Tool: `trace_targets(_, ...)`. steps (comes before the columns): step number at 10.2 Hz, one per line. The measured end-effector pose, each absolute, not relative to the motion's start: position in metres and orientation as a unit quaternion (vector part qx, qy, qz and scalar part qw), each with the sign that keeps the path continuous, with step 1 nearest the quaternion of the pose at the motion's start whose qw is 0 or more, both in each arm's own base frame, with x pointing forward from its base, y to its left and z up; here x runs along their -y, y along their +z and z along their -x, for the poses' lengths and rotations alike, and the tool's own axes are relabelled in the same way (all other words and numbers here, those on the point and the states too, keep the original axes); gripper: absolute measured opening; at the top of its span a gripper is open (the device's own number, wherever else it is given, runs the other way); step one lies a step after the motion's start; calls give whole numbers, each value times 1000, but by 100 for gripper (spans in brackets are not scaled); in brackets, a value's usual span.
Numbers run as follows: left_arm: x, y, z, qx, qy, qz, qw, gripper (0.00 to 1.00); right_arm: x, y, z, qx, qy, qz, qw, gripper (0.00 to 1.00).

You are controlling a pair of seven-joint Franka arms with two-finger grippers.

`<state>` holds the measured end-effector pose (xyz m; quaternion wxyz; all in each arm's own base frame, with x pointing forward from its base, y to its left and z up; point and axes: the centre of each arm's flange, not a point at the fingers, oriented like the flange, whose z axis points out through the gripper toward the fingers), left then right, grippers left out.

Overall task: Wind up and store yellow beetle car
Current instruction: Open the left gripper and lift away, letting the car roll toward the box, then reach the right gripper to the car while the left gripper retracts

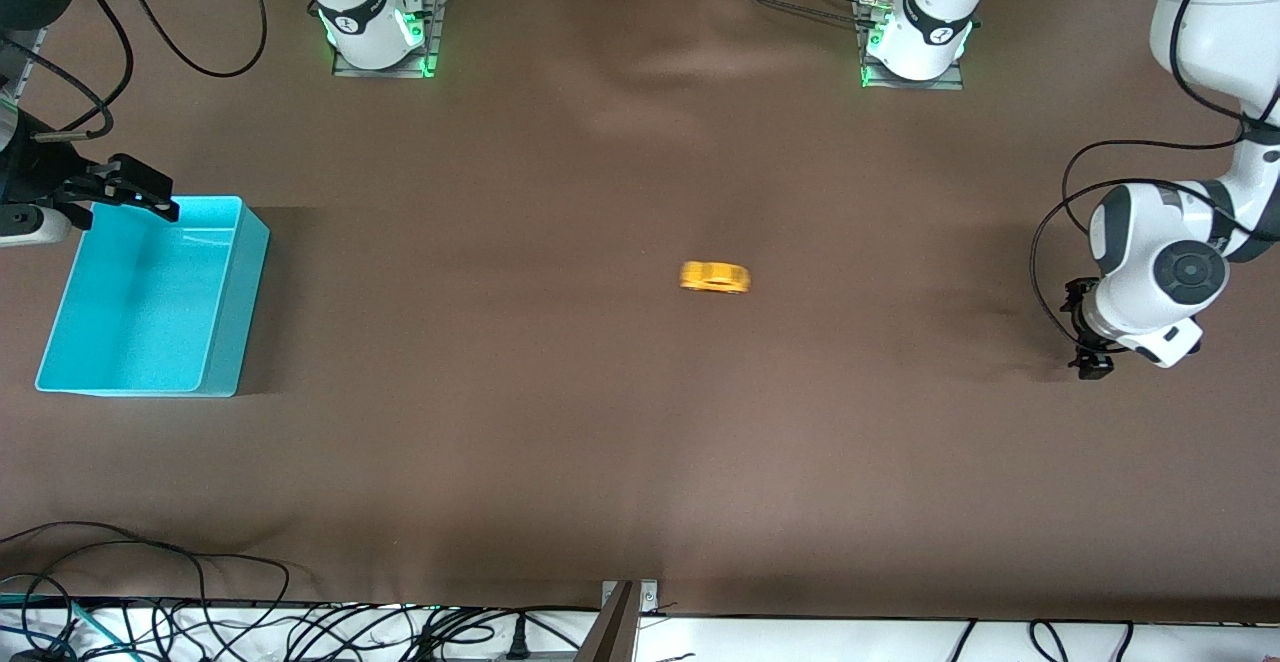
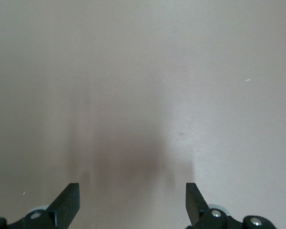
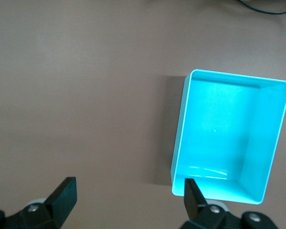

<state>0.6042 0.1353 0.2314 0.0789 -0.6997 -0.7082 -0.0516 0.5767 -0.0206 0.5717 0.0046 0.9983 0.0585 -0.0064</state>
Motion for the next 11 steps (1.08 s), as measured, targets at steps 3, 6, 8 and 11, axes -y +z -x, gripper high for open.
trace_targets(3, -136, 311, -624, 708, -16, 702, 70, 99, 19, 572, -577, -61, -6, -998, 4, 100)
trace_targets(6, -131, 389, -653, 710, -17, 703, 37, 100, 19, 572, -577, -61, -7, -998, 4, 100)
trace_targets(8, -122, 431, -664, 711, -31, 702, 6, 100, 19, 572, -577, -60, -7, -998, 4, 100)
trace_targets(11, -103, 482, -662, 701, -56, 711, -25, 100, 20, 571, -577, -60, -7, -998, 4, 100)
